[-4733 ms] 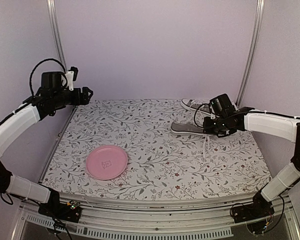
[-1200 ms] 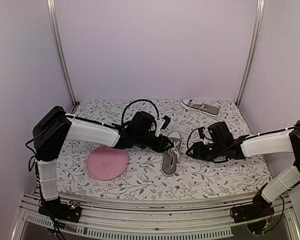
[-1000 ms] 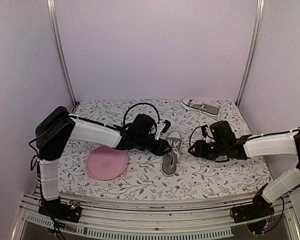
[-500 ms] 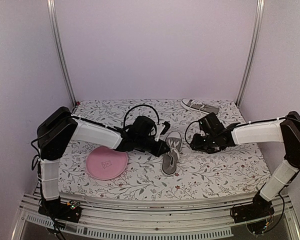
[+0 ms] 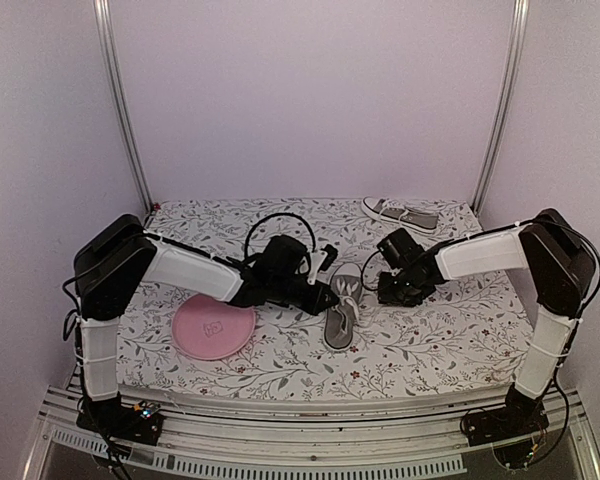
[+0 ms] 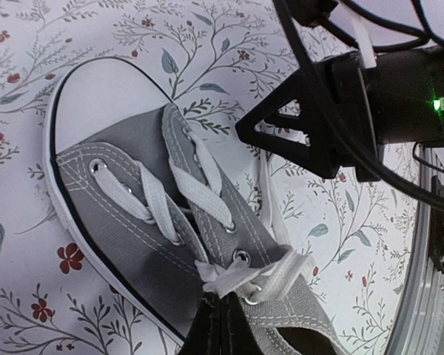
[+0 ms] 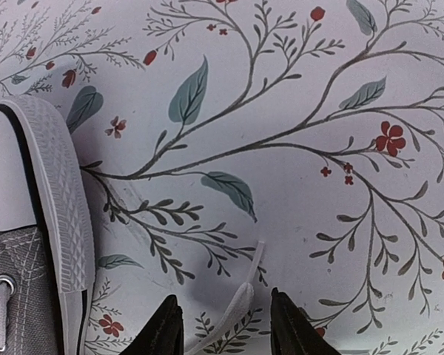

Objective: Tie the shoes

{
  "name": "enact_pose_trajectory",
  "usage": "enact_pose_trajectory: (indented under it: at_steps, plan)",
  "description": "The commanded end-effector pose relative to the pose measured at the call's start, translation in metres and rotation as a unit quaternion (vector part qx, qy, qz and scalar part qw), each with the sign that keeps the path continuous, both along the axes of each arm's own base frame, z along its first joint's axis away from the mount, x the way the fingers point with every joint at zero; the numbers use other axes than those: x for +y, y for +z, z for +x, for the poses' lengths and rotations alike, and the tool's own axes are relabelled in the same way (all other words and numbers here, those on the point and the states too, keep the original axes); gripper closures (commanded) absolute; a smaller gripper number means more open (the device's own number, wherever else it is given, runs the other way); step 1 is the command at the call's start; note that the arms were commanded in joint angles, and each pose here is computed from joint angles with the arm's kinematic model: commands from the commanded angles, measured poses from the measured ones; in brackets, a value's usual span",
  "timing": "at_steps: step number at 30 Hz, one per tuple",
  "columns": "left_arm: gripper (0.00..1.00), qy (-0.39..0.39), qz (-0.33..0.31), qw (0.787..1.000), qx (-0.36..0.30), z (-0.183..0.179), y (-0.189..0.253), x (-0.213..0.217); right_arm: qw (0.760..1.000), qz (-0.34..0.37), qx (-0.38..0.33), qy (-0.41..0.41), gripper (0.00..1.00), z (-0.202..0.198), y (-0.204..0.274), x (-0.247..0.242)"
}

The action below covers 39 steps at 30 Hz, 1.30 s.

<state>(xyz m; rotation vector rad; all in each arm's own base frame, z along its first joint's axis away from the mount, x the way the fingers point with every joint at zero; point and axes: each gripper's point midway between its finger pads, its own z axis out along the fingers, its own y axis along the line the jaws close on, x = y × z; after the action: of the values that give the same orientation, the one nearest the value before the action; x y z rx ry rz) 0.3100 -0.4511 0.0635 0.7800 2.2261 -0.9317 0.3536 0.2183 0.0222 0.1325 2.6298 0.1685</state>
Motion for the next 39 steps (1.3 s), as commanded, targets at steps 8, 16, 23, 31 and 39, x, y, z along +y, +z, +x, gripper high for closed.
enact_pose_trajectory:
  at_steps: [8, 16, 23, 31, 39]
  plan:
    - [1.0, 0.003, -0.017, 1.0, -0.017, 0.001, 0.015, 0.004, 1.0, -0.001, 0.02, 0.008, 0.94, 0.0, -0.019, 0.013]
    - [0.58, 0.065, -0.013, 0.994, -0.082, 0.015, 0.059, 0.032, 0.997, 0.052, -0.056, 0.01, 0.98, 0.015, 0.049, 0.023]
    - [0.33, 0.038, -0.077, 0.989, -0.122, 0.011, 0.107, 0.026, 0.968, 0.16, -0.185, 0.059, 0.98, 0.029, 0.17, 0.05]
    - [0.28, -0.025, -0.108, 0.986, -0.125, 0.017, 0.1, -0.012, 0.945, 0.217, -0.225, 0.096, 0.98, 0.036, 0.217, 0.074]
    - [0.29, 0.058, -0.081, 0.988, -0.119, 0.028, 0.086, 0.02, 0.99, 0.056, -0.13, 0.0, 0.69, 0.034, 0.123, 0.019]
